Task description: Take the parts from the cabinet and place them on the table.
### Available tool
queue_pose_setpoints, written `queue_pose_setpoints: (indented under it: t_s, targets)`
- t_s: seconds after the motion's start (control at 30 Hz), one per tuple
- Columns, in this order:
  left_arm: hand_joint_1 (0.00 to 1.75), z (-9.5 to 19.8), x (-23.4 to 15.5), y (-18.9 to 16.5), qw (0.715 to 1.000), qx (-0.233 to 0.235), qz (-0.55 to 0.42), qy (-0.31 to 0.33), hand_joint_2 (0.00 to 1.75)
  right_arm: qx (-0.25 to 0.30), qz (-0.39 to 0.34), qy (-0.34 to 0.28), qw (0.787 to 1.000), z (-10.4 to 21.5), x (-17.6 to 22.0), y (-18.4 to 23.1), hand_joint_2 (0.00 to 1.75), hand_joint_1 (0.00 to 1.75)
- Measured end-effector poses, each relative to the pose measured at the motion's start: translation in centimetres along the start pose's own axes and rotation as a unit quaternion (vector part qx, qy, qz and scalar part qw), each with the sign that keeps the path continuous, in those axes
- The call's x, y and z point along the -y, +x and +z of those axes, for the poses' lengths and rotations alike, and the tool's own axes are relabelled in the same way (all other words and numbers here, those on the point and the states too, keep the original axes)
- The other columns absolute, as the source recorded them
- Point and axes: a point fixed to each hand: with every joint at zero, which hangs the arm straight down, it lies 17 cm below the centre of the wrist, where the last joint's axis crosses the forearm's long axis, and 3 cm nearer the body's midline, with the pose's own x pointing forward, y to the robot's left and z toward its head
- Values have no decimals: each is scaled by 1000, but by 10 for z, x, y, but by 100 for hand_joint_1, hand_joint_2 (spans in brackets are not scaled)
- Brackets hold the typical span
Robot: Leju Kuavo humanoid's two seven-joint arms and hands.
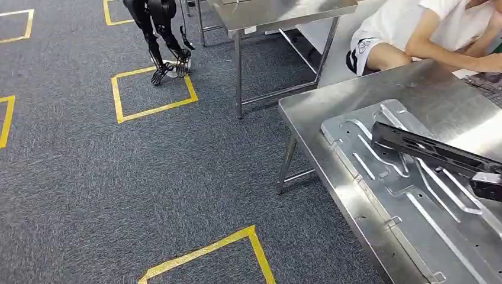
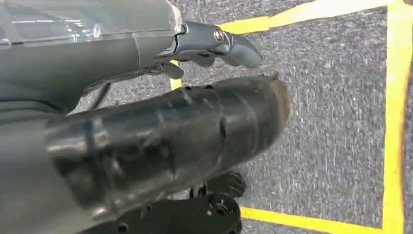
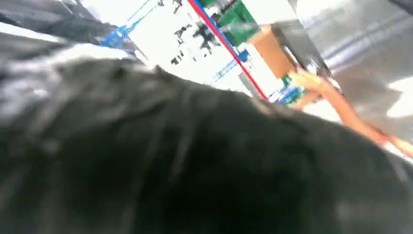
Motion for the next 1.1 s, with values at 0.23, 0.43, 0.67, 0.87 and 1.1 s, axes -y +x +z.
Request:
queue_pose_setpoints:
  t_s: [0.23,0.43,0.67,0.87,1.1]
  targets:
    - [0,0,1,-1,1000,-2,0,-3,0,2,2,9,1000,2,-2,-1,0,0]
    - [0,1,3,-2,1000,-4,0,-6,0,1,6,10,1000,2,-2,-2,0,0]
    - [0,1,4,-2,1000,-5,0,-7,0,-3,11,6,1000,4,4,-7,0,0]
    - [0,1,5,-2,1000,-5,1,-8,0,-1,11,6,1000,5,5,-6,0,0]
    - [0,1,4,-2,1000,-5,0,-8,0,-2,13,9,1000,7,6,-10,0,0]
